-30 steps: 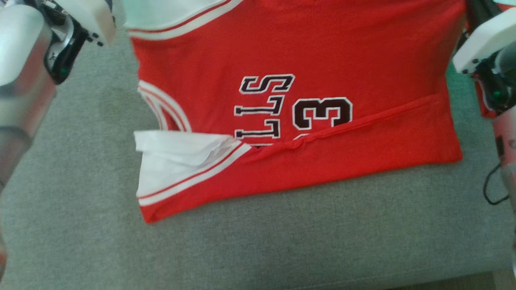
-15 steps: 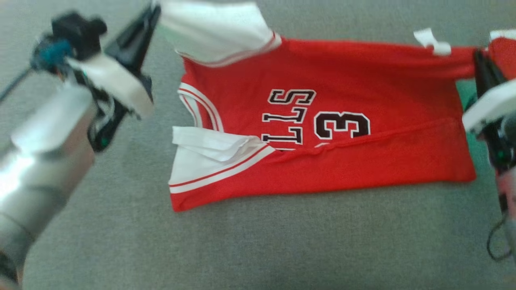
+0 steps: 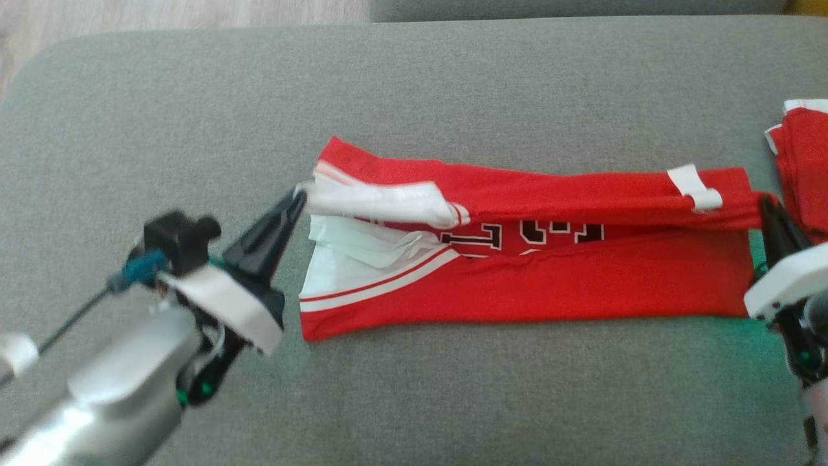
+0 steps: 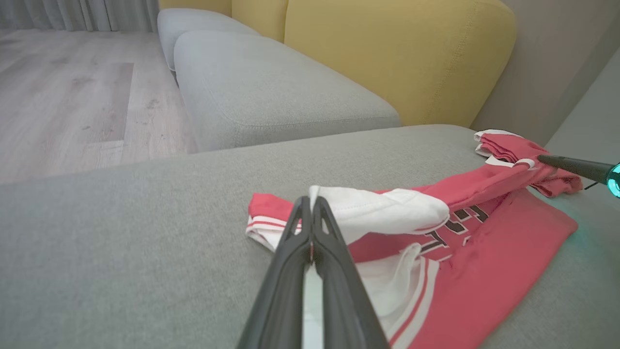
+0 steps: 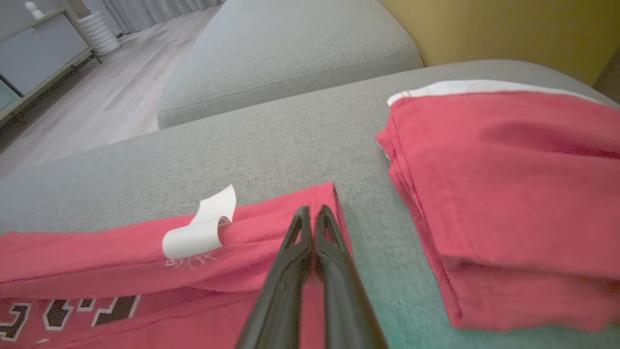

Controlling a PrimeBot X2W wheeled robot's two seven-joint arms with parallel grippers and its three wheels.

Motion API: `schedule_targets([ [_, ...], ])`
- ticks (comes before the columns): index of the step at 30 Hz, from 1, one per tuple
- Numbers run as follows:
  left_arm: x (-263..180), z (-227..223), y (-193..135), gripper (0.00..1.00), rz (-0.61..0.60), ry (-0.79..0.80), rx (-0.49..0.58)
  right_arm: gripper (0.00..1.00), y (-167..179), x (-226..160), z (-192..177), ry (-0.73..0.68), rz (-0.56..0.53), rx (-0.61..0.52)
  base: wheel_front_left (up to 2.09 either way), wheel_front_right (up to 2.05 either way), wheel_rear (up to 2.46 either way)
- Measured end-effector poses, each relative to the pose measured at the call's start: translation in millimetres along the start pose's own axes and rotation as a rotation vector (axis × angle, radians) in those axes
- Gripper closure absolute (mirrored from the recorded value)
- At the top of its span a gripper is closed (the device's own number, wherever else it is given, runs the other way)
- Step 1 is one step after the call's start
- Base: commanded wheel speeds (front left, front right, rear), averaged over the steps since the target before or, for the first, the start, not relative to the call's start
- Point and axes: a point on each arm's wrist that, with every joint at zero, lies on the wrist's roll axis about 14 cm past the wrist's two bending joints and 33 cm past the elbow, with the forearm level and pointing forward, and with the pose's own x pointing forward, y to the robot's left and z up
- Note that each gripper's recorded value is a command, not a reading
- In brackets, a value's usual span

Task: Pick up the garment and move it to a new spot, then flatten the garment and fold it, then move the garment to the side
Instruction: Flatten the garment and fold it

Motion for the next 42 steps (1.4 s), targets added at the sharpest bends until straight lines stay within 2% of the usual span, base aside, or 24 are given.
schedule_targets([
  [8,-18.3,-32.4,-14.5,1.00,0.029,0.021,-0.113,0.99,-3.9,-8.5,-24.0,0.054,-0.025,0.019,0.00,0.00,0.00],
  [9,-19.8,-36.7,-13.9,1.00,0.038,0.028,-0.117,0.66,-3.5,-8.3,-24.9,0.054,-0.026,0.022,0.00,0.00,0.00],
  [10,-20.7,-40.5,-14.1,0.94,0.043,0.034,-0.127,0.10,-3.4,-8.1,-26.4,0.055,-0.030,0.026,0.00,0.00,0.00],
  [11,-21.1,-44.0,-15.3,0.94,0.046,0.039,-0.140,0.10,-3.9,-8.2,-28.1,0.058,-0.034,0.023,0.00,0.00,0.00],
  [12,-20.8,-46.8,-17.3,0.77,0.047,0.041,-0.148,0.00,-5.1,-8.6,-29.1,0.059,-0.041,0.018,0.00,0.00,0.00],
  [13,-19.9,-47.3,-19.4,0.47,0.049,0.037,-0.150,0.00,-7.1,-9.2,-28.9,0.055,-0.050,0.019,0.00,0.00,0.00],
  [14,-18.5,-45.0,-19.9,0.00,0.060,0.024,-0.142,0.00,-9.0,-10.3,-27.4,0.042,-0.060,0.027,0.00,0.00,0.00],
  [18,-17.3,-23.8,-12.1,0.00,0.154,-0.063,-0.075,0.00,-9.6,-18.8,-22.5,-0.020,-0.089,0.082,0.00,0.00,0.00],
  [21,-26.5,-12.5,-8.4,0.00,0.254,-0.131,-0.038,0.00,-11.0,-32.9,-33.0,-0.038,-0.117,0.125,0.00,0.00,0.00],
  [29,-58.9,-16.7,-23.2,0.00,0.410,-0.199,-0.008,0.00,-6.8,-53.1,-55.6,-0.029,-0.152,0.209,0.00,0.00,0.00],
  [35,-80.0,-16.8,-40.8,0.00,0.485,-0.240,0.036,0.00,-15.4,-39.6,-47.7,-0.053,-0.202,0.265,0.00,0.00,0.00],
  [42,-95.0,-24.5,-45.6,0.00,0.557,-0.239,0.025,0.00,0.0,-17.0,-64.1,0.044,-0.188,0.245,0.00,0.00,0.00],
])
